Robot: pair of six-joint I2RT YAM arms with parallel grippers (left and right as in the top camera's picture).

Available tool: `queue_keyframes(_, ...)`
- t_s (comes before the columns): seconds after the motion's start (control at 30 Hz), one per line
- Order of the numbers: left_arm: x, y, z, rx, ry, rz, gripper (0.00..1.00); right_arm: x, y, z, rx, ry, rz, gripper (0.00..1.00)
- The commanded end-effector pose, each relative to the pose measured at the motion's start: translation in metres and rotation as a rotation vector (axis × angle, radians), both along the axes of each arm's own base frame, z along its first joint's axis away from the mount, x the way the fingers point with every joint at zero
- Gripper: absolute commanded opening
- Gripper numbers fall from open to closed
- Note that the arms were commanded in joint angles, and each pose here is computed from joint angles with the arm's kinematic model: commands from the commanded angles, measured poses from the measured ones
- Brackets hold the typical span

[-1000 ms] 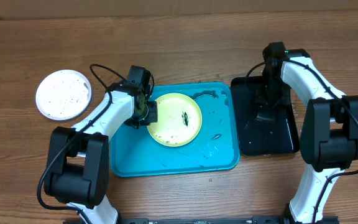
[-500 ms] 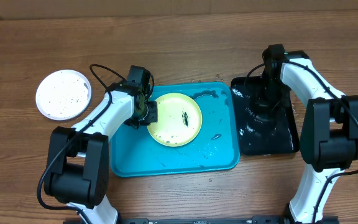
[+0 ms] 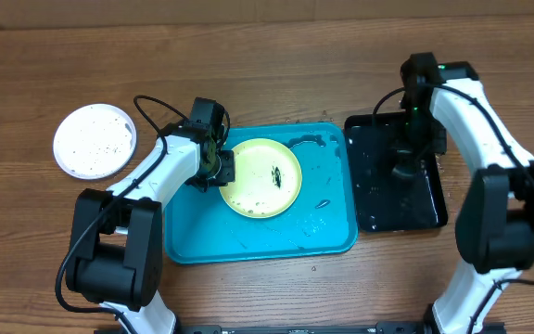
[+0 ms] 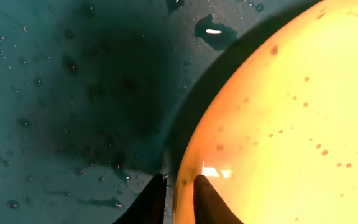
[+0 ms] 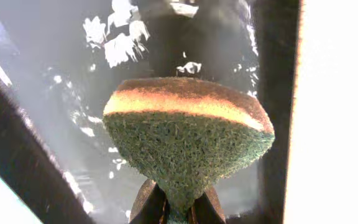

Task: Clean dirty plates on tray and stack at the side
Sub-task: 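Bring the sponge onto the yellow plate with the right gripper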

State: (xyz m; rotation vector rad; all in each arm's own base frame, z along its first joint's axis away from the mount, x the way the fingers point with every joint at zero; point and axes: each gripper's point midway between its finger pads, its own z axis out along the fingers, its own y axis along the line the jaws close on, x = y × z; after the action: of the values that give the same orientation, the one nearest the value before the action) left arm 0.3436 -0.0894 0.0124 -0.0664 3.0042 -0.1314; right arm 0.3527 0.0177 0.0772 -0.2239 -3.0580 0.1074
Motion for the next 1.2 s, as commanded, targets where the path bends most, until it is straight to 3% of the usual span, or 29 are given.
queue_keyframes(0.0,0.007,-0.004,0.008,-0.007,-0.028,-0.013,0.13,0.009,-0.004,0.021,-0.009,-0.069,-0.001,0.04)
queue_keyframes(0.07,0.006,-0.006,0.008,-0.018,-0.025,-0.015,0.05,0.009,-0.004,0.021,-0.009,-0.070,-0.002,0.04)
queue_keyframes(0.4,-0.004,-0.032,0.012,-0.174,0.021,-0.056,0.04,-0.006,-0.001,0.020,0.013,-0.010,-0.004,0.04)
queue_keyframes(0.47,-0.005,-0.034,0.012,-0.182,0.028,-0.057,0.04,-0.008,0.000,0.014,0.013,-0.007,-0.002,0.04)
queue_keyframes(0.57,-0.002,-0.029,0.012,-0.157,0.015,-0.052,0.15,-0.010,0.003,0.001,0.012,-0.005,0.007,0.04)
queue_keyframes(0.67,0.005,-0.021,0.011,-0.126,-0.013,-0.038,0.15,-0.012,0.000,-0.007,-0.011,-0.001,0.017,0.04)
queue_keyframes(0.77,0.004,-0.022,0.012,-0.137,-0.008,-0.027,0.04,-0.011,-0.004,-0.005,-0.032,-0.003,0.037,0.04)
queue_keyframes(0.97,-0.011,-0.034,0.013,-0.223,0.074,0.027,0.04,-0.016,0.000,-0.002,-0.029,0.021,0.098,0.04)
queue_keyframes(1.07,-0.013,-0.034,0.012,-0.223,0.081,0.040,0.06,-0.016,0.004,-0.002,-0.026,0.025,0.152,0.04)
queue_keyframes(1.17,-0.008,-0.032,0.012,-0.209,0.060,0.041,0.16,-0.013,0.008,-0.001,-0.025,0.014,0.196,0.04)
